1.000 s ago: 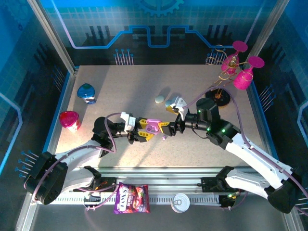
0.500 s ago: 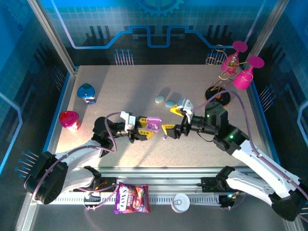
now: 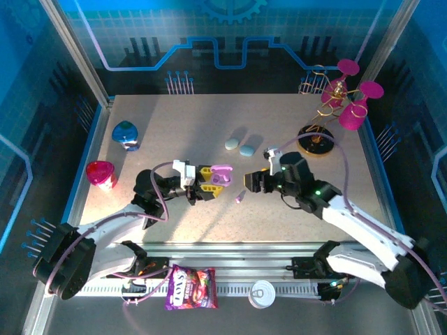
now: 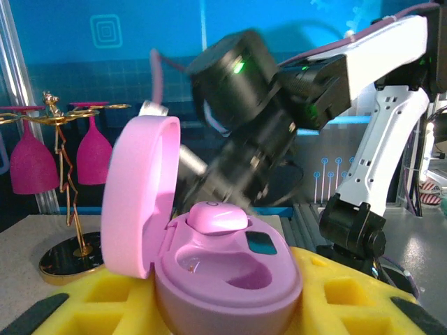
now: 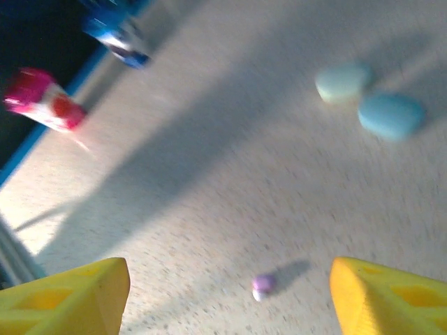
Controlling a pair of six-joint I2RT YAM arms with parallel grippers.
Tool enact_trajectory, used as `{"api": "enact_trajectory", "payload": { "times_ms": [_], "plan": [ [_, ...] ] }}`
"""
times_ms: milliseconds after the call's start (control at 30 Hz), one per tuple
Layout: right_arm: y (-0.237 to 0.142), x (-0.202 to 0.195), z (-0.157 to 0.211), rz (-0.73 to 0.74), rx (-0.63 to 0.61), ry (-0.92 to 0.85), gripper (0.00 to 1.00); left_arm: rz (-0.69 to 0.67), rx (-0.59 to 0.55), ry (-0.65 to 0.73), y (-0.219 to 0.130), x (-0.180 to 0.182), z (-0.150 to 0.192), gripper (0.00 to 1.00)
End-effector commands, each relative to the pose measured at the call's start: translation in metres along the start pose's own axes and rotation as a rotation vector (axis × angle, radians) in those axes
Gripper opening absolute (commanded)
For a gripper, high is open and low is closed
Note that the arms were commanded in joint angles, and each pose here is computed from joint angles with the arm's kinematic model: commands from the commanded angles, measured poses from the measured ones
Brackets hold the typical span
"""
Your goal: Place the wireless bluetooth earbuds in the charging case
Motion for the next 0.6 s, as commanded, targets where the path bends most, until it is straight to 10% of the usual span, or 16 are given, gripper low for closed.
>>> {"api": "enact_trajectory", "payload": {
  "times_ms": [0, 567],
  "plan": [
    [0.017, -0.020, 0.018, 0.162, 0.113, 0.148, 0.75, -0.001, -0.032, 0.063, 0.000, -0.003, -0.012, 0.32],
    [0.107, 0.000, 0.070, 0.099, 0.436, 0.320, 0.47, -0.006, -0.042, 0.069, -0.002, -0.005, -0.011, 0.33]
  ]
}}
Point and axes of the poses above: each hand's point on the last joint's axis, 136 mm out from that joint toward the fingers, its own y axis out along the fingers, its own x axis along the line the jaws close on, z = x × y, the point moved 4 cm from there along -y, back along the fingers, and after that the axes turned 5 degrees about -y, right-handed, at the moved point
